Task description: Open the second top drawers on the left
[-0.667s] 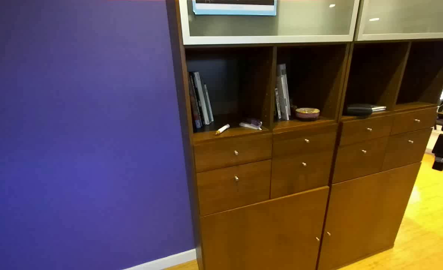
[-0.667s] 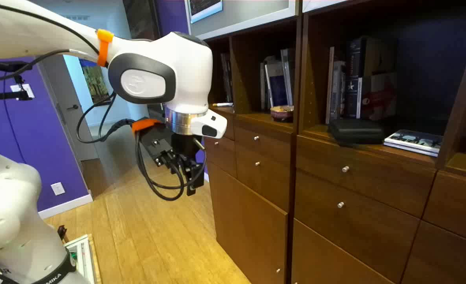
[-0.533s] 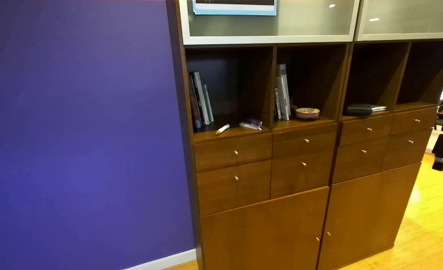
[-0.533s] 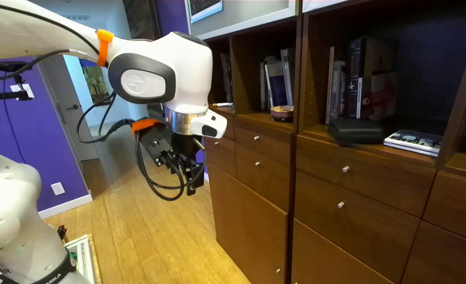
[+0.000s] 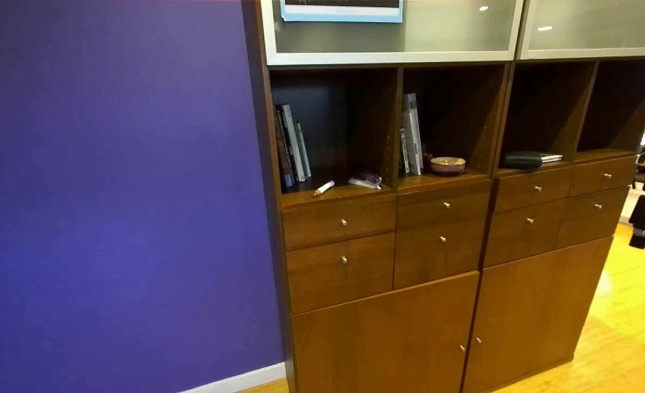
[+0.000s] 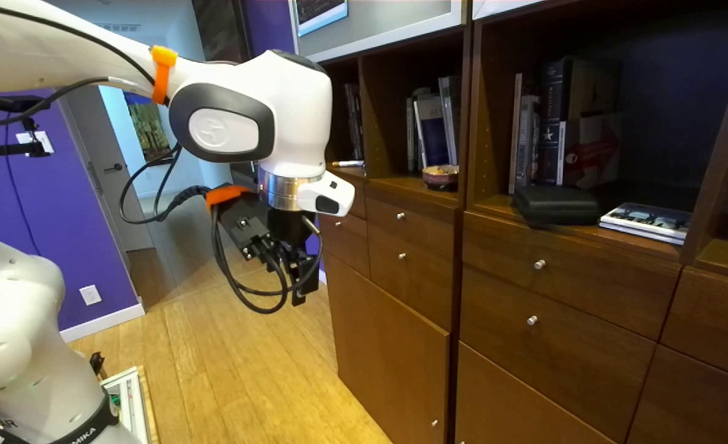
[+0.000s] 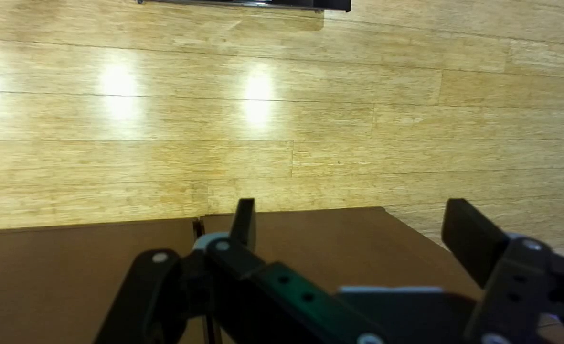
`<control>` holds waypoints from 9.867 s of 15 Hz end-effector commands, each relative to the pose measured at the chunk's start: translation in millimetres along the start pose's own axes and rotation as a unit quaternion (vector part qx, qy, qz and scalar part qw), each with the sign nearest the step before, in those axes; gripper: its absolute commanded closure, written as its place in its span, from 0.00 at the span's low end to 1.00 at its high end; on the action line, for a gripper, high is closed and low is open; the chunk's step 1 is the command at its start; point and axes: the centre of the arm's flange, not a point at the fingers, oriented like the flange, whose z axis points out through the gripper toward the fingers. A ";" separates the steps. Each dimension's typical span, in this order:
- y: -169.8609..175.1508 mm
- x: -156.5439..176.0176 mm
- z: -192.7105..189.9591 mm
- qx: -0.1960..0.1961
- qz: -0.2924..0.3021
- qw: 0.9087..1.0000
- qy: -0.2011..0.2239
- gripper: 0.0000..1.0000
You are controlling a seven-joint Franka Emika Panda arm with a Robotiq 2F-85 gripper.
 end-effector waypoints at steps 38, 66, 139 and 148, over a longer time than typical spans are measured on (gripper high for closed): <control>-432.5 145.6 141.4 -0.071 -0.074 0.995 -0.006 0.00; -482.6 322.1 221.8 -0.105 0.040 0.975 0.193 0.00; -451.9 255.6 184.8 -0.116 0.049 0.979 0.162 0.00; -458.1 228.2 173.8 -0.105 0.054 0.993 0.017 0.00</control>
